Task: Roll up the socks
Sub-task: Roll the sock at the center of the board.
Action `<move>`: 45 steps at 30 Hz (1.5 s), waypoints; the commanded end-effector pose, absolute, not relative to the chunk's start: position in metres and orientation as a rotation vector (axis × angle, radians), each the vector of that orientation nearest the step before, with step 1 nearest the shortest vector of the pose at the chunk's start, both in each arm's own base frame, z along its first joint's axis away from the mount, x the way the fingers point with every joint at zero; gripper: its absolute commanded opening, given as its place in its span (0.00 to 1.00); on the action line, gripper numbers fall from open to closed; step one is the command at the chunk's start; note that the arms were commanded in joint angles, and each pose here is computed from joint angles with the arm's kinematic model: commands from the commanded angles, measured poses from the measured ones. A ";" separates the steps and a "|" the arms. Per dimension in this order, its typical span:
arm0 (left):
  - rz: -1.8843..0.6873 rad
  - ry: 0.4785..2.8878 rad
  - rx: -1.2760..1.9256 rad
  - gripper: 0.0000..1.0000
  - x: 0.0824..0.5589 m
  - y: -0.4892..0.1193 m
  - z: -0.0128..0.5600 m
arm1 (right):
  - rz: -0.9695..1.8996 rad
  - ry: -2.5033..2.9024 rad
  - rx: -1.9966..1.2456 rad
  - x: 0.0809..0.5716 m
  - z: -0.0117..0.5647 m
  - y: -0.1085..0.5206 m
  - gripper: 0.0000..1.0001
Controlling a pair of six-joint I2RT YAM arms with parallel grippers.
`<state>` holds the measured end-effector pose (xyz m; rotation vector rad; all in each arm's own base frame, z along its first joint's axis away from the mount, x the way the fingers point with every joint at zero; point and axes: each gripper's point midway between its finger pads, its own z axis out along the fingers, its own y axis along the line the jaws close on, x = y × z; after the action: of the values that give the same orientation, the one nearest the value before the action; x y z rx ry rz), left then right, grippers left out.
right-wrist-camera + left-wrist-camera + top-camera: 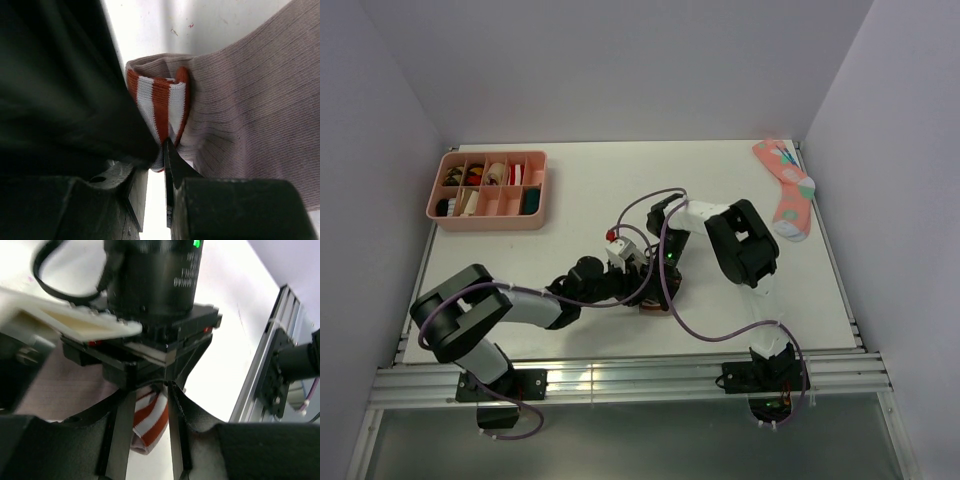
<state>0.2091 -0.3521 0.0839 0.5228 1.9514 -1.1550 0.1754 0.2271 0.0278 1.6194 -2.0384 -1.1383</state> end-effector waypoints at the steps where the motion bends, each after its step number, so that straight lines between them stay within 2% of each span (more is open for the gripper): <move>1: -1.193 1.890 0.631 0.37 0.203 -0.363 0.090 | -1.164 -2.054 1.535 0.176 0.037 0.231 0.20; 17: -1.214 1.984 0.657 0.37 0.185 -0.358 0.044 | -1.126 -2.162 1.442 0.192 0.025 0.234 0.20; 38: -1.237 2.079 0.662 0.38 0.168 -0.352 0.020 | -1.101 -2.266 1.367 0.208 0.019 0.235 0.20; 42: -1.212 2.136 0.653 0.27 0.168 -0.350 0.011 | -1.098 -2.283 1.363 0.209 0.019 0.235 0.20; 43: -1.200 2.166 0.651 0.19 0.167 -0.349 0.005 | -1.096 -2.293 1.365 0.210 0.018 0.235 0.20; 45: -1.200 2.189 0.647 0.12 0.165 -0.348 0.001 | -1.093 -2.308 1.367 0.212 0.019 0.236 0.21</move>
<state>0.1848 -0.3554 0.0320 0.6055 2.0368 -1.2143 0.1912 0.2283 0.0237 1.2980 -2.2323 -1.0789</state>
